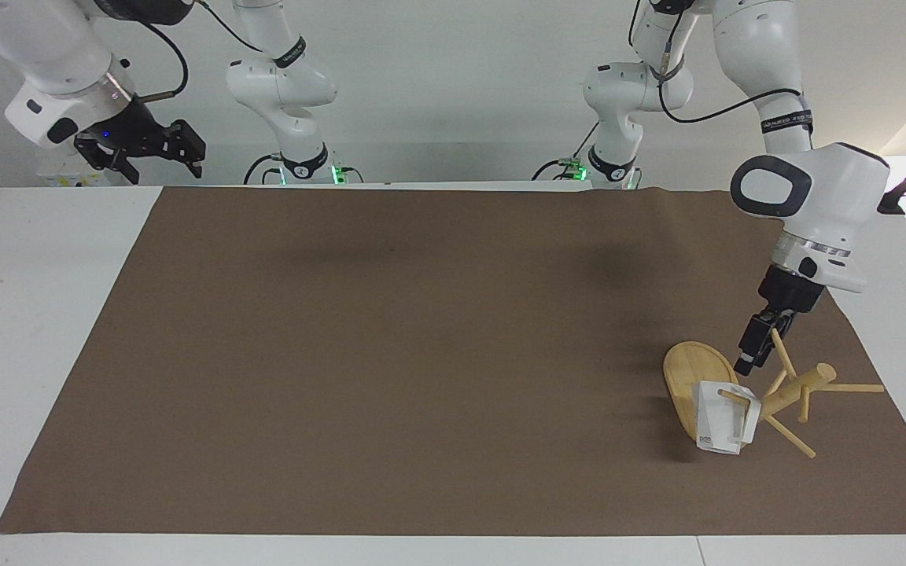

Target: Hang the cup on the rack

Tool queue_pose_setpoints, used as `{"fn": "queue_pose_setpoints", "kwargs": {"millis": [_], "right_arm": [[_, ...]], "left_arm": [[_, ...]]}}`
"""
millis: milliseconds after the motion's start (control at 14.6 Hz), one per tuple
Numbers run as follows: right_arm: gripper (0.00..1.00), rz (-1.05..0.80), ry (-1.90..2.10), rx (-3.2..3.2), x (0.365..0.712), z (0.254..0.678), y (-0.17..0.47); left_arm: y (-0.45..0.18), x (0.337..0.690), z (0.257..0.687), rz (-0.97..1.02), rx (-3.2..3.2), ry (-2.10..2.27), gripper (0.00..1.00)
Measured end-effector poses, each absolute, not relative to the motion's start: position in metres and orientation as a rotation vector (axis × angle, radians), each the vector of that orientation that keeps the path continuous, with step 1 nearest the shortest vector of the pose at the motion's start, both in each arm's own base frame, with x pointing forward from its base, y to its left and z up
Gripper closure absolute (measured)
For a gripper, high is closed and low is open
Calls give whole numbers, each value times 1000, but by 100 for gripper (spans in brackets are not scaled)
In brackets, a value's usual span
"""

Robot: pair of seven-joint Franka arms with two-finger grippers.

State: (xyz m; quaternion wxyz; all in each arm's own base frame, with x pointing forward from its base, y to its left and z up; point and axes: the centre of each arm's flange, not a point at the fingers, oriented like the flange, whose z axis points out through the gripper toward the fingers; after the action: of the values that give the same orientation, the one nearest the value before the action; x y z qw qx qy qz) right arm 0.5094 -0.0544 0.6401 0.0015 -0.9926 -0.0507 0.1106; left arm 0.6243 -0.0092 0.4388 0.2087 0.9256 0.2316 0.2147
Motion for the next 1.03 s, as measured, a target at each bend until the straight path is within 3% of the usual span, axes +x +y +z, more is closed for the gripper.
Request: {"fn": "queue_pose_setpoints", "kwargs": {"millis": [69,137,343,754,1029], "right_arm": [[0,347,-160,-3115,509,640,-54],[0,347,-161,-3115,510,640,-54],[0,347,-161,-3115,510,640,-54],[0,347,-160,-3115,509,640,-54],[0,348,-159,-3115,509,640,-54]], "left_arm": [[-8,623,439,558,2579,638,1],[-6,621,443,498,2585,621,0],[9,601,479,339,2768,435,0],[2,554,591,-31,3154,71,0],[-8,544,614,-116,3167,-22,0]]}}
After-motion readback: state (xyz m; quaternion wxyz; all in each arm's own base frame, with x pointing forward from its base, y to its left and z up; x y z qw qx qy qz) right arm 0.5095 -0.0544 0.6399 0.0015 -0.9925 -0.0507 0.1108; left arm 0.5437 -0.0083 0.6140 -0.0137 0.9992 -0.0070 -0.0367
